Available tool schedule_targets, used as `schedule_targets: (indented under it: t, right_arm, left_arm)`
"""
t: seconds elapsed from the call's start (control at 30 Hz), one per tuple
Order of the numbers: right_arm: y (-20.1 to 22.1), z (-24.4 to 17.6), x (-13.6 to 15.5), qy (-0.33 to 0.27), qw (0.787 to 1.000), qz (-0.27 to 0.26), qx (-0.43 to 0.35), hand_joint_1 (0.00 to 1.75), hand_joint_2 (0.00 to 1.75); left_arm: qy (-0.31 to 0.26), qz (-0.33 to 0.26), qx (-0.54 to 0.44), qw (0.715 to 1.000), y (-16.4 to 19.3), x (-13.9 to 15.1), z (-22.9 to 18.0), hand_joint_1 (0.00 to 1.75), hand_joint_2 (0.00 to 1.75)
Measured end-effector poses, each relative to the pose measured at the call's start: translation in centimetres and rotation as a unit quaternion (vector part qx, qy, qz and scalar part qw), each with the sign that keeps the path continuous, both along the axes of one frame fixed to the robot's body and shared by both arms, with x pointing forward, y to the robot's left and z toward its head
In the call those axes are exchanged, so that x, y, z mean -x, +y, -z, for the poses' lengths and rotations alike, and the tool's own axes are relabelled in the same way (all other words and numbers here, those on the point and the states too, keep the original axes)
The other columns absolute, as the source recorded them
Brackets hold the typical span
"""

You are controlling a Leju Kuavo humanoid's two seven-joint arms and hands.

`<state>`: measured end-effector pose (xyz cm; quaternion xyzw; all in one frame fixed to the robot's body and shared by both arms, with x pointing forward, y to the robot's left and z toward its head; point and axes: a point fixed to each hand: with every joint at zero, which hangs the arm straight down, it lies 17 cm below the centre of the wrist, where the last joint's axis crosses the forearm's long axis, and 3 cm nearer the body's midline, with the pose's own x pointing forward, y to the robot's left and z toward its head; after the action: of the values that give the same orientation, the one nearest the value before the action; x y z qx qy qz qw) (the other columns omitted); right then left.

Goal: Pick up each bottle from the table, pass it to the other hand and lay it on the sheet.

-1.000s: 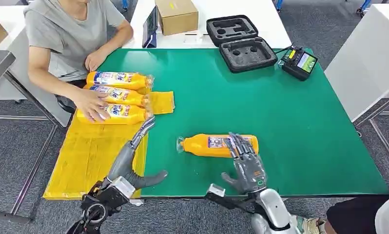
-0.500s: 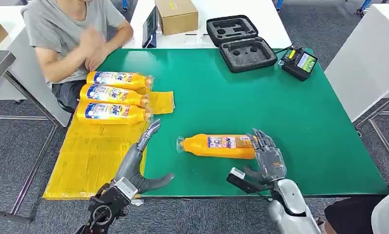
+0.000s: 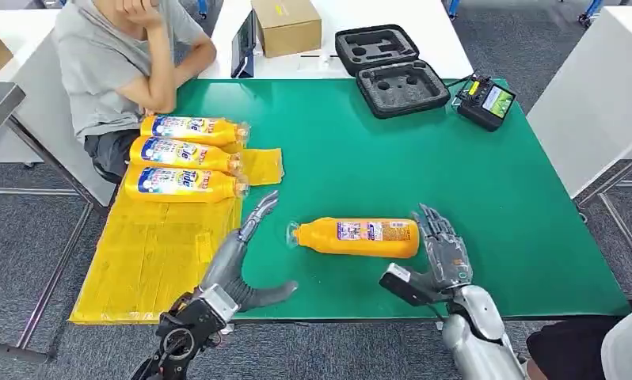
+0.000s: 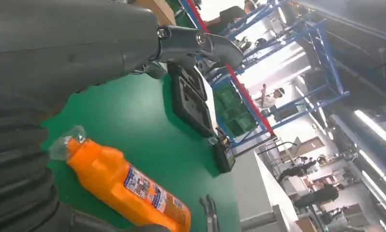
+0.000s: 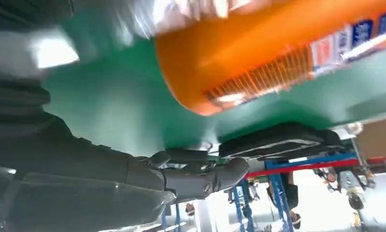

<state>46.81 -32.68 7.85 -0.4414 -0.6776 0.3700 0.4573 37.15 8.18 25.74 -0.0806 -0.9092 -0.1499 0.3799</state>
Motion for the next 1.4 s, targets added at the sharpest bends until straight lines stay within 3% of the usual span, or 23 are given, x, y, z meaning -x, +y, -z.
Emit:
schedule_targets:
  t: [0.47, 0.73, 1.07, 1.1, 1.27, 1.3, 1.33, 1.4]
  right_arm:
    - [6.4, -0.4, -1.8, 0.015, 0.997, -0.063, -0.044, 0.0, 1.75]
    - [7.9, -0.4, -3.0, 0.029, 0.995, -0.082, -0.059, 0.0, 1.75]
    - [8.0, 1.9, -4.8, 0.087, 0.994, -0.062, -0.039, 0.0, 1.75]
    - [8.0, 2.2, -5.1, 0.098, 0.993, -0.058, -0.034, 0.09, 1.75]
    - [8.2, 3.2, -6.0, 0.135, 0.989, -0.052, -0.015, 0.09, 1.75]
    - [8.3, 3.2, -6.1, 0.137, 0.989, -0.053, -0.013, 1.43, 1.75]
    - [8.3, 3.3, -6.1, 0.138, 0.989, -0.053, -0.012, 1.75, 1.75]
    - [8.5, 3.3, -6.2, 0.141, 0.989, -0.055, -0.008, 1.75, 1.75]
  left_arm:
    - [-0.004, -0.007, -0.008, 1.0, -0.2, -0.4, -0.2, 0.0, 1.75]
    - [0.001, -0.009, -0.012, 1.0, -0.3, -0.7, 0.3, 0.0, 1.75]
    - [0.006, -0.012, -0.02, 1.0, -0.3, -1.0, 0.5, 0.0, 1.75]
    - [0.006, -0.012, -0.02, 1.0, -0.3, -1.0, 0.5, 0.0, 1.75]
    - [0.006, -0.013, -0.025, 1.0, -0.4, -1.1, 0.6, 0.0, 1.75]
    - [0.006, -0.013, -0.025, 1.0, -0.4, -1.1, 0.6, 0.0, 1.75]
    - [0.006, -0.013, -0.025, 1.0, -0.4, -1.1, 0.6, 0.0, 1.75]
    - [0.006, -0.013, -0.026, 1.0, -0.4, -1.1, 0.6, 0.0, 1.75]
